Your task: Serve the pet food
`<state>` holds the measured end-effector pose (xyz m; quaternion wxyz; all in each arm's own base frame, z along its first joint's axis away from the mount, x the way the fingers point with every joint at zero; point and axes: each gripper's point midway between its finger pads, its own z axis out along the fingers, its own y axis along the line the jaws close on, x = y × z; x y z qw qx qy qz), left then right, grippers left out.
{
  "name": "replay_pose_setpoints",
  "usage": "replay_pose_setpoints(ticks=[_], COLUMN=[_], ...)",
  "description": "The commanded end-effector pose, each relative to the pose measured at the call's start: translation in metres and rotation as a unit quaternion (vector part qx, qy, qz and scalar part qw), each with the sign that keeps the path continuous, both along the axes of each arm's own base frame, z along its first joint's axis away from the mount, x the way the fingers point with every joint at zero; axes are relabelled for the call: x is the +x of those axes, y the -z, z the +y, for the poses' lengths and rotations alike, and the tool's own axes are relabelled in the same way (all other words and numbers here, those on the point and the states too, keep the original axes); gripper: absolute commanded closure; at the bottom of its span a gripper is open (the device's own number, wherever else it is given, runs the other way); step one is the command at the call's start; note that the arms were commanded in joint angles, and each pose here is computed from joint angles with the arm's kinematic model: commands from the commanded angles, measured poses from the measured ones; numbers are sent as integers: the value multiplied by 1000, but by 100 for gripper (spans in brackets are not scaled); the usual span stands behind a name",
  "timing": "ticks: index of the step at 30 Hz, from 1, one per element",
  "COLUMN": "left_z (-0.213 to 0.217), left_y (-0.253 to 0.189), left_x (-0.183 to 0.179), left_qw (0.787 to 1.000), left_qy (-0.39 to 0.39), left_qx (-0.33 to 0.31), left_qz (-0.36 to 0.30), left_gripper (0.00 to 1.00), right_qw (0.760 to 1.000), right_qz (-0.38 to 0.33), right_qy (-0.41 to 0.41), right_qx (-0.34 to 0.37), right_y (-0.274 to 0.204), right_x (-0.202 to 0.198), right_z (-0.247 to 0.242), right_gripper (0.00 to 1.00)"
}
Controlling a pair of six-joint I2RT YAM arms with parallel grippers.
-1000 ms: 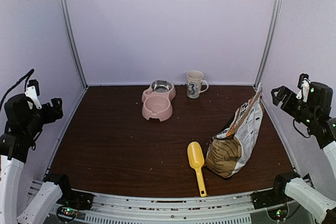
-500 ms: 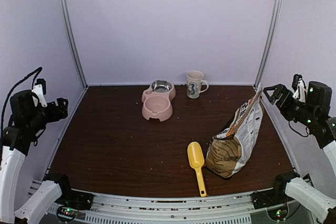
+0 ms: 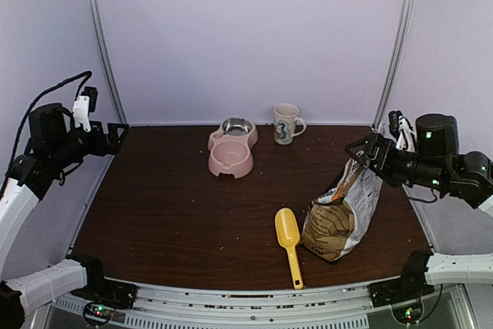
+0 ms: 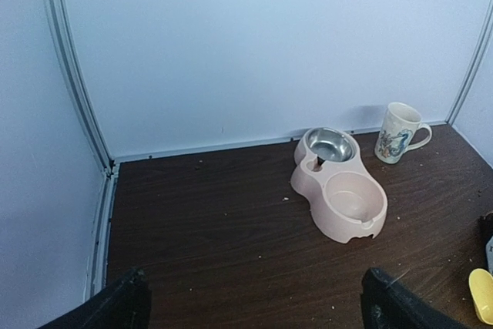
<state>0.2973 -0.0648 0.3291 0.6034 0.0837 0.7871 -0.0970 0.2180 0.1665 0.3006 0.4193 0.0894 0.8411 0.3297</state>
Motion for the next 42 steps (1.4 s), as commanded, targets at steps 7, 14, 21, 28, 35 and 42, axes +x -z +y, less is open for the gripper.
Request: replay_pose_setpoints(ticks=[7,14,21,28,35,42], left_z=[31,37,37,38,39,36], left_y=[-8,-14,-13,-11,-9,-5], left_x=[-15,-21,-20,-19,-18,-15], left_qw=[996,994,994,994,994,994], left_qy=[-75,-92,-91,-94,-97,-90], left_qx=[31,34,34,35,37,38], left_qz=[-42,-53,-51,-49,-46,-39], left_gripper=[2,2,2,2,2,2], right_qw=[978,977,990,987,979,974], right_qz=[30,12,-41,-82,-95,-104], right_qy=[127,118,-14,-103,-160,-189], right_qx=[-160,-178,-133,-92,-80,-69], right_y=[15,11,-11,-34,-46,-51], right_x=[12,14,10,10,12,10], right_z=[-12,-13,42,109,179,217], right_gripper=[12,78,100,100,100,100])
